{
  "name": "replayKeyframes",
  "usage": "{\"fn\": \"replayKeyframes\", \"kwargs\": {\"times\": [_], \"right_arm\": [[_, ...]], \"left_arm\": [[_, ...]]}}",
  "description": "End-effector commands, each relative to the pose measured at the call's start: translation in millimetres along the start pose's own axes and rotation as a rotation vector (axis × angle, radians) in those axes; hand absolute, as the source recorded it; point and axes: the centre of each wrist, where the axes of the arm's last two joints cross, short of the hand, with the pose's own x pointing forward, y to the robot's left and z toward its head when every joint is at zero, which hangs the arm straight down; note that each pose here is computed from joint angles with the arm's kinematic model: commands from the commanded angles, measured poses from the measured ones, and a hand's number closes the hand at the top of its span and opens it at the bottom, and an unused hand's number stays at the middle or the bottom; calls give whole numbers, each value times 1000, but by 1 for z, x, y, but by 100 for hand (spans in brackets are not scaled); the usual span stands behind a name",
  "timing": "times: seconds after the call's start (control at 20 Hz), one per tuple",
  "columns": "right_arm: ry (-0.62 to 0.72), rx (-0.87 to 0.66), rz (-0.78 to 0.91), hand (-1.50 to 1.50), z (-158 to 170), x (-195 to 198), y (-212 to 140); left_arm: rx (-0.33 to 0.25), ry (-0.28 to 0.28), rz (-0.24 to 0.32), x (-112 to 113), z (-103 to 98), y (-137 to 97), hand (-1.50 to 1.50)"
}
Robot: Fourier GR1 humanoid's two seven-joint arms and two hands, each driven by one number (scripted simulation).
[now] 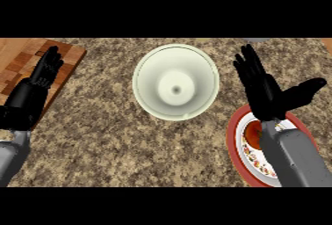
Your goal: Pick the tomato from the plate and place it in the bowl
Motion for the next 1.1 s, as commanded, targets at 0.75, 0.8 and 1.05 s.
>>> {"fn": "replayKeyframes", "kwargs": {"times": [0.75,0.8,1.05], "right_arm": [[-360,292,837,-150,132,38,-173],[-369,260,839,-150,144,40,-188],[-339,200,855,-150,153,61,-210]], "left_arm": [[227,290,64,-48,51,12,0],[225,278,78,-35,47,2,0],[208,274,74,-42,51,21,0]]}}
